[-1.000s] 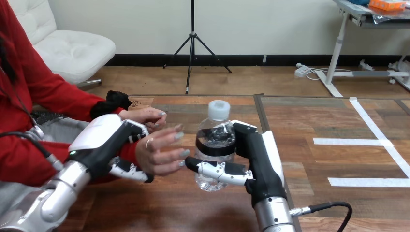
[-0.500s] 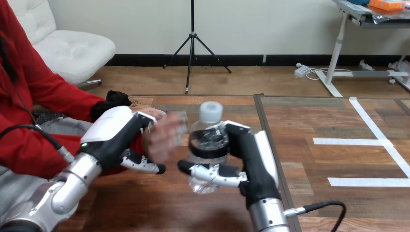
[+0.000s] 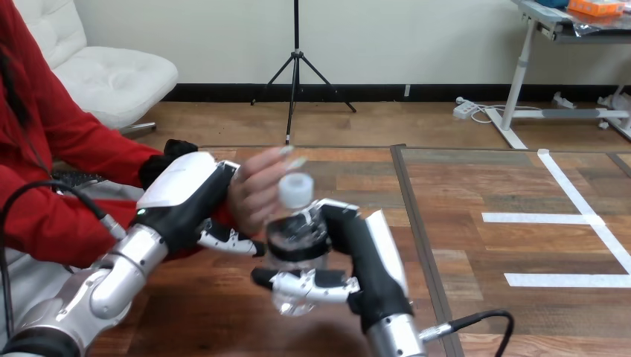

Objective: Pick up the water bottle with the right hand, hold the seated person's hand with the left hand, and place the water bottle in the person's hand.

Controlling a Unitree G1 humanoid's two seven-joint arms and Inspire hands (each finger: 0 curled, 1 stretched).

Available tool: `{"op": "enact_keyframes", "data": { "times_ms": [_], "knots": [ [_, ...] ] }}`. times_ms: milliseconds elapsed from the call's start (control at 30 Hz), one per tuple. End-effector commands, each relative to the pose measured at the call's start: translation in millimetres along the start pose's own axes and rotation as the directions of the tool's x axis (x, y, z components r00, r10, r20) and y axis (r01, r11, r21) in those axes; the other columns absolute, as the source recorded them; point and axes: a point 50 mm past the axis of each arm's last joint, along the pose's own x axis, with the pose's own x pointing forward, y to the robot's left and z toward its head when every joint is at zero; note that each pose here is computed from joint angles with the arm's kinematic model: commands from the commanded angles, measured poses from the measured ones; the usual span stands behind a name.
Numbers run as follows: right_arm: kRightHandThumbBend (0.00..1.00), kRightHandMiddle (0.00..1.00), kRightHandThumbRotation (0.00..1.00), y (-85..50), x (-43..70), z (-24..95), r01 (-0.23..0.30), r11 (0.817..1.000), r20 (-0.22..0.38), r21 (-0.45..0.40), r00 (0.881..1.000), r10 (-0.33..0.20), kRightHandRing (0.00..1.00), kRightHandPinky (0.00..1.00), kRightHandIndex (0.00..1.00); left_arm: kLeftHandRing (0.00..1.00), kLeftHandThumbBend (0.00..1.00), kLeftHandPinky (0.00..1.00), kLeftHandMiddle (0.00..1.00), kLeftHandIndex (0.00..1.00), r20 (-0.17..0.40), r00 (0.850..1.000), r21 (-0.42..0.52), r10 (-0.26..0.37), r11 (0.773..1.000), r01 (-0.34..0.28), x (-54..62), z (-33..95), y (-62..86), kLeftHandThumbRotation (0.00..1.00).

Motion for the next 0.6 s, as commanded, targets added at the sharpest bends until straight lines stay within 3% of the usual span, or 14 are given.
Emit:
{"op": "enact_keyframes", "data": {
  "times_ms": [0, 567],
  "knots": [
    [0.84, 0.48, 0.00, 25.3, 24.1, 41.8, 0.007, 0.993, 0.147, 0.115, 0.989, -0.024, 0.39, 0.31, 0.46, 0.33, 0.79, 0.27, 0.40, 0.42, 0.165, 0.985, 0.014, 0.043, 0.999, -0.046, 28.3, 32.6, 11.5, 0.00],
    [0.85, 0.51, 0.00, 40.0, 26.7, 47.5, -0.019, 0.994, 0.148, 0.112, 0.989, 0.002, 0.39, 0.30, 0.46, 0.33, 0.73, 0.28, 0.40, 0.43, 0.152, 0.987, 0.018, 0.043, 0.999, -0.046, 26.0, 29.7, 9.3, 0.00]
  ]
}}
